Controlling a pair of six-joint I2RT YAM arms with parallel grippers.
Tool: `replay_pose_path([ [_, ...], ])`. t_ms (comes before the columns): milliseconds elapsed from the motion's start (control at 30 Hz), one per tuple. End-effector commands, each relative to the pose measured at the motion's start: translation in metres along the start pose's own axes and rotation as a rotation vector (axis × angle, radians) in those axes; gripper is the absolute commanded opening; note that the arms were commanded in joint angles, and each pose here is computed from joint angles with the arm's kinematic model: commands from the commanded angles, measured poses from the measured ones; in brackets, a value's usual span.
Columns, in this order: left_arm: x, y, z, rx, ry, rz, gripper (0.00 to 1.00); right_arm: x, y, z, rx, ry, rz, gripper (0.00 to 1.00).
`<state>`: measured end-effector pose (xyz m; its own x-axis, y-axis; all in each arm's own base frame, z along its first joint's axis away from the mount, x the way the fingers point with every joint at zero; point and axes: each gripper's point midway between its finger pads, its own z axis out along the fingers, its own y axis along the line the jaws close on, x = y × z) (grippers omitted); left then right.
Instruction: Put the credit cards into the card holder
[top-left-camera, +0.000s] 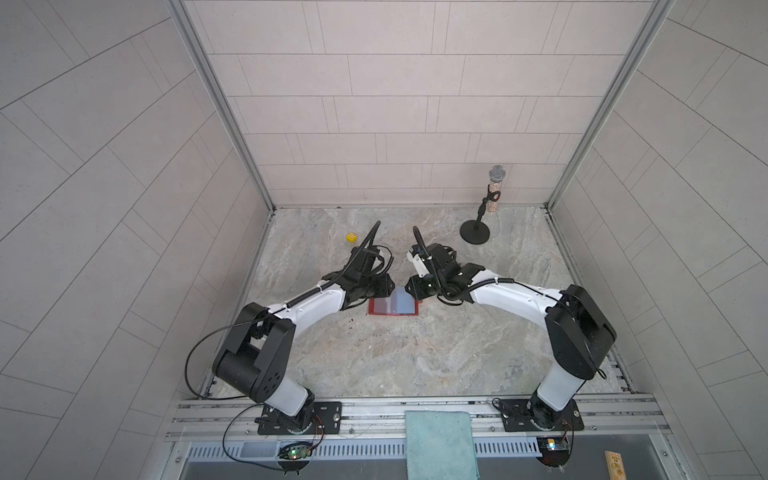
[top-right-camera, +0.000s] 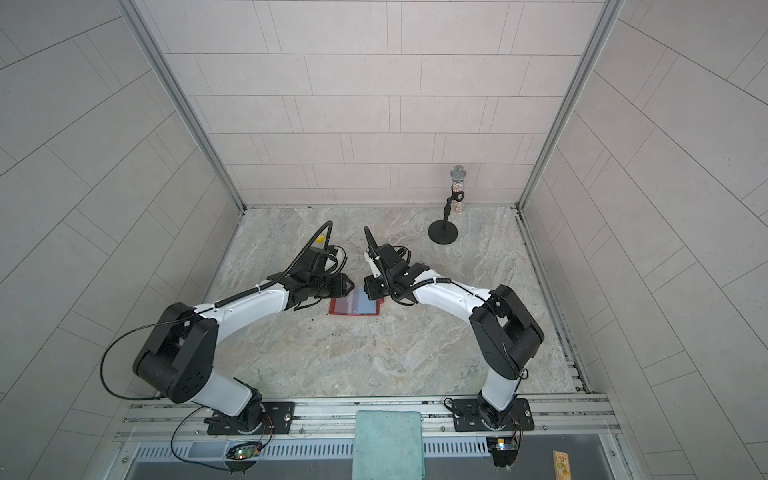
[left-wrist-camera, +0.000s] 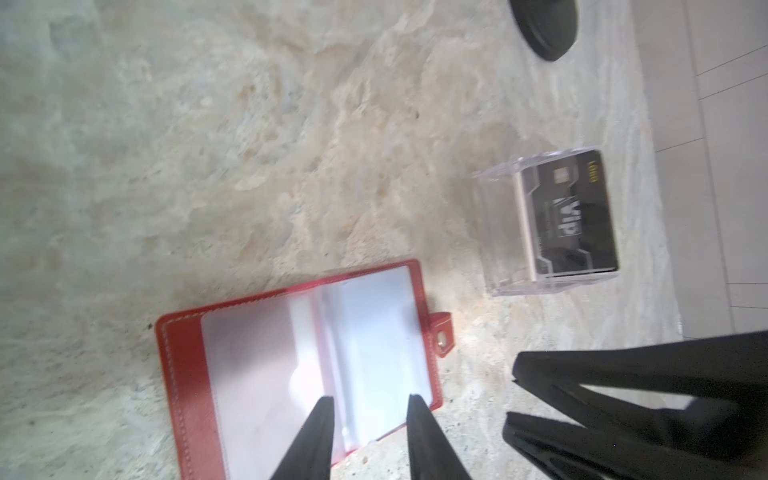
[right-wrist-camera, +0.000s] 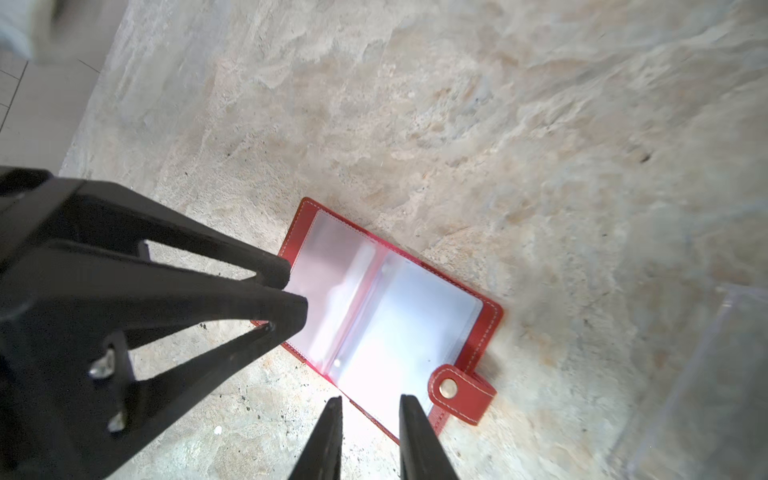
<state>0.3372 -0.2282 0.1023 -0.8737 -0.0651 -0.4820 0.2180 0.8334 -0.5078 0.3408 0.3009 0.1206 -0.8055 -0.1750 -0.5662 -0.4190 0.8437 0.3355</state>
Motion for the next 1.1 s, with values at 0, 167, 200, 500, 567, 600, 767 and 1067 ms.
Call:
replay_pose_path([
  [0, -0.004, -0.02, -0.002, 0.072, 0.033, -0.001, 0.4, -0.001, -0.029, -0.018, 0.098, 0.013, -0.004, 0.27],
  [167, -0.012, -0.038, 0.011, 0.079, 0.059, 0.009, 0.44, -0.007, -0.069, -0.04, 0.149, -0.001, 0.046, 0.29],
  [200, -0.014, -0.041, 0.015, 0.081, 0.063, 0.004, 0.44, -0.006, -0.08, -0.044, 0.166, 0.001, 0.06, 0.29],
  [500, -0.019, -0.074, 0.057, 0.131, 0.118, -0.01, 0.51, -0.001, -0.156, -0.08, 0.253, 0.008, 0.182, 0.35],
  [567, -0.02, -0.082, 0.066, 0.141, 0.127, -0.008, 0.52, 0.0, -0.164, -0.082, 0.251, 0.013, 0.197, 0.37],
  [600, -0.021, -0.085, 0.07, 0.143, 0.128, -0.011, 0.53, 0.001, -0.168, -0.083, 0.251, 0.017, 0.207, 0.38],
  [767, -0.022, -0.098, 0.092, 0.157, 0.146, -0.031, 0.56, 0.005, -0.177, -0.075, 0.228, 0.041, 0.231, 0.41],
  [1067, -0.023, -0.106, 0.128, 0.182, 0.175, -0.082, 0.58, 0.007, -0.175, -0.058, 0.165, 0.069, 0.229, 0.44],
])
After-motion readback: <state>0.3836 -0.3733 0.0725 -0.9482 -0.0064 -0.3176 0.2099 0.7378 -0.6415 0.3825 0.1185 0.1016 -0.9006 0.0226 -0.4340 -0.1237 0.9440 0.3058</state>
